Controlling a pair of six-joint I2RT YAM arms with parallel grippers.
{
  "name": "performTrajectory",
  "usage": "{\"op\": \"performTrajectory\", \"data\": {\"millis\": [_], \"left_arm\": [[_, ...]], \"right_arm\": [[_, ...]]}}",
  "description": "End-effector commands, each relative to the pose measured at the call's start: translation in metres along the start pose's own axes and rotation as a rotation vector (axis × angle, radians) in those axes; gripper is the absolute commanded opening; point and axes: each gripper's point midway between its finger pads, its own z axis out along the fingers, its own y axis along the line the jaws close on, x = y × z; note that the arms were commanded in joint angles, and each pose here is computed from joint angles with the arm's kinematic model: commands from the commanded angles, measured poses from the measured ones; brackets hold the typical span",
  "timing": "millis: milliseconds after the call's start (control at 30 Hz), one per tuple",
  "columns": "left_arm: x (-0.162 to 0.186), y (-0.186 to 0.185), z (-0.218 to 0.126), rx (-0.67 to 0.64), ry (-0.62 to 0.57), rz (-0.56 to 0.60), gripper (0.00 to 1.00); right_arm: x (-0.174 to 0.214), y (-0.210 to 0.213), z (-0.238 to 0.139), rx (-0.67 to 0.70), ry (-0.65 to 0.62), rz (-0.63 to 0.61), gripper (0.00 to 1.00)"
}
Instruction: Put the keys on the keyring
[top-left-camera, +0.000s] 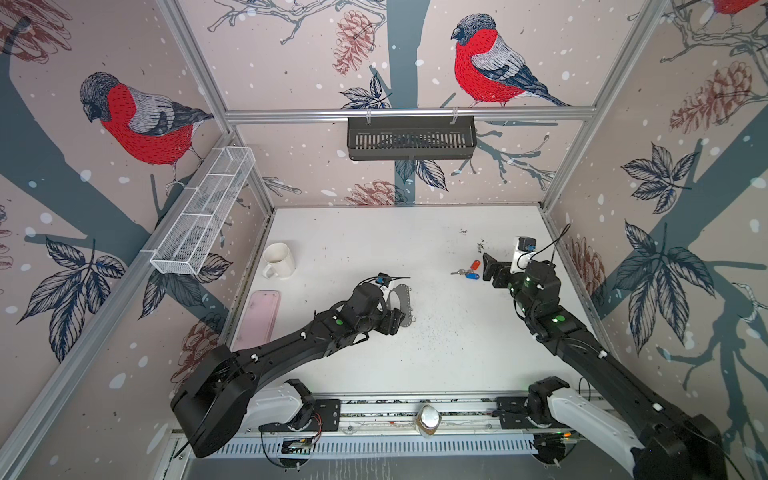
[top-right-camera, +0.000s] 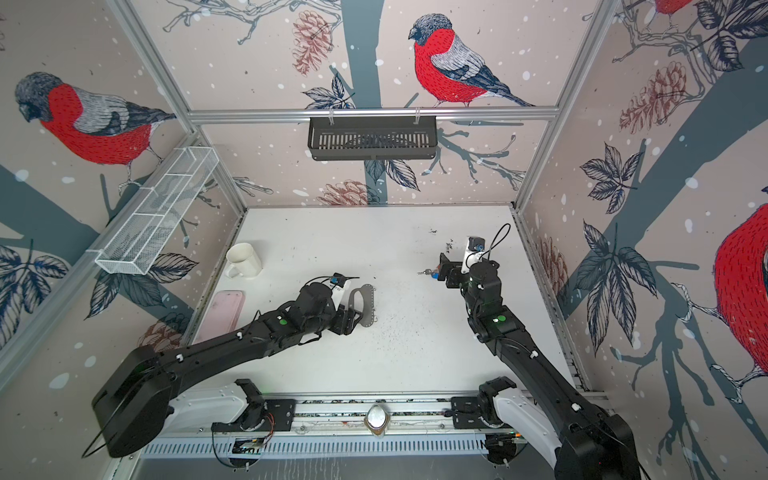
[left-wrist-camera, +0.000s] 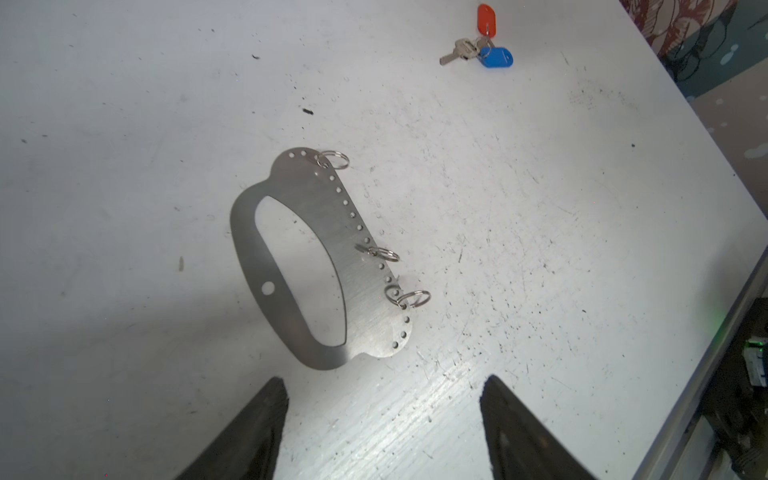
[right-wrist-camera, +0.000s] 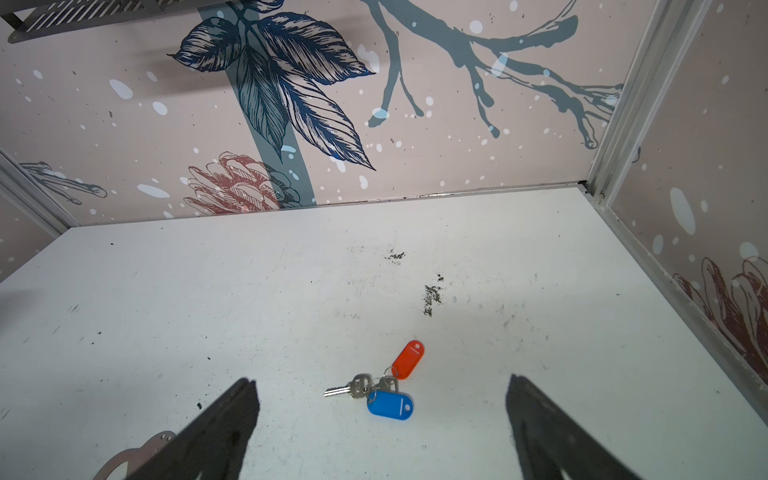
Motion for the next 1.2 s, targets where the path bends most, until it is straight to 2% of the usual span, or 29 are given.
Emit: {"op": "performTrajectory", "data": {"millis": [0, 167, 500, 700, 1000, 1167], "left_arm": [[-0.006, -0.017, 0.008, 0.064, -0.005, 0.06, 0.72], [0.003, -0.026, 0.03, 0.064, 0.065, 0.136, 0.69], [0.013, -0.027, 0.069, 0.063, 0.191, 0.187, 0.64], [0.013, -0.032, 0.085, 0.092, 0.221, 0.2, 0.55], [0.014, -0.033, 0.08, 0.091, 0.23, 0.205, 0.38], [0.014, -0.031, 0.074, 0.081, 0.224, 0.203, 0.34]], "right_arm": [[-0.005, 0.001, 0.0, 0.0, -0.018, -0.003, 0.95], [-0.006, 0.002, 0.002, -0.005, -0.016, -0.004, 0.95], [-0.006, 0.0, 0.0, 0.007, -0.017, -0.008, 0.95], [-0.008, -0.001, 0.001, 0.012, -0.023, -0.012, 0.95], [-0.011, -0.004, -0.001, 0.027, -0.027, -0.022, 0.95], [-0.013, -0.002, 0.0, 0.018, -0.032, -0.018, 0.95]]}}
